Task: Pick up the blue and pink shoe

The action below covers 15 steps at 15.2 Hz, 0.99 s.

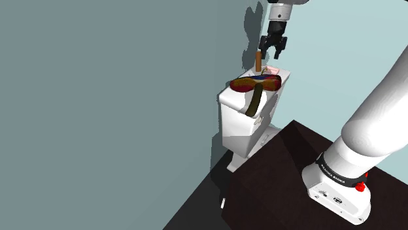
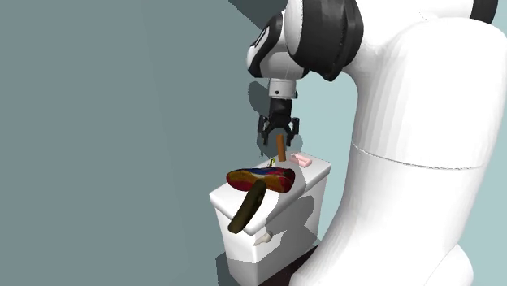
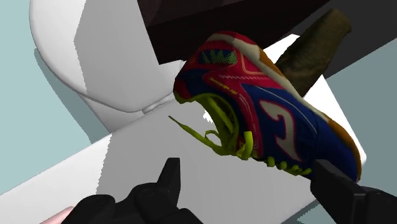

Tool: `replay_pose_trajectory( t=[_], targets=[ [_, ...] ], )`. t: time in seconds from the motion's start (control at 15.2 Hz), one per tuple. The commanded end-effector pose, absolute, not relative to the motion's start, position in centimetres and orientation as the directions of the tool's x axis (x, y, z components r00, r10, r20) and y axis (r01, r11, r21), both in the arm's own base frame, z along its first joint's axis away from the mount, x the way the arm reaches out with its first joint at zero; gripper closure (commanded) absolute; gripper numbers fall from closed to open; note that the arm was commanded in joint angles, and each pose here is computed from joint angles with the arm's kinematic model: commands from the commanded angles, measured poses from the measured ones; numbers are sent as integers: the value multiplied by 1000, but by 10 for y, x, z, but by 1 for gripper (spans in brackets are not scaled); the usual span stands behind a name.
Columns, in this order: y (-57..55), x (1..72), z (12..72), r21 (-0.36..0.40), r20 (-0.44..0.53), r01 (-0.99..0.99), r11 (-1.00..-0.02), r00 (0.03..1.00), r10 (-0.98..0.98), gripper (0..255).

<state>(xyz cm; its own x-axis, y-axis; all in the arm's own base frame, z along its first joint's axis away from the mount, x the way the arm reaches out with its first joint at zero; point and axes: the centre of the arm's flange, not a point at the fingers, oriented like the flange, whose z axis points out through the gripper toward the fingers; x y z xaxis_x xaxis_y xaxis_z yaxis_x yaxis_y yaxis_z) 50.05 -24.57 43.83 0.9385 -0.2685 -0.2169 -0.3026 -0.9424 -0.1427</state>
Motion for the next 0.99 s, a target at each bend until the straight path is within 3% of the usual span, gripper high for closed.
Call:
replay_pose_trajectory(
  t=[0.0,0.66,0.73,0.92],
  targets=[
    [-239,488,424,-203,-246,-437,-876,889,-387,0],
    [-239,488,384,-203,-246,-437,-876,889,-387,0],
    [-239,488,384,-203,-246,-437,-876,889,-387,255],
    [-239,488,384,-203,-246,-437,-876,889,-387,255]
  ],
)
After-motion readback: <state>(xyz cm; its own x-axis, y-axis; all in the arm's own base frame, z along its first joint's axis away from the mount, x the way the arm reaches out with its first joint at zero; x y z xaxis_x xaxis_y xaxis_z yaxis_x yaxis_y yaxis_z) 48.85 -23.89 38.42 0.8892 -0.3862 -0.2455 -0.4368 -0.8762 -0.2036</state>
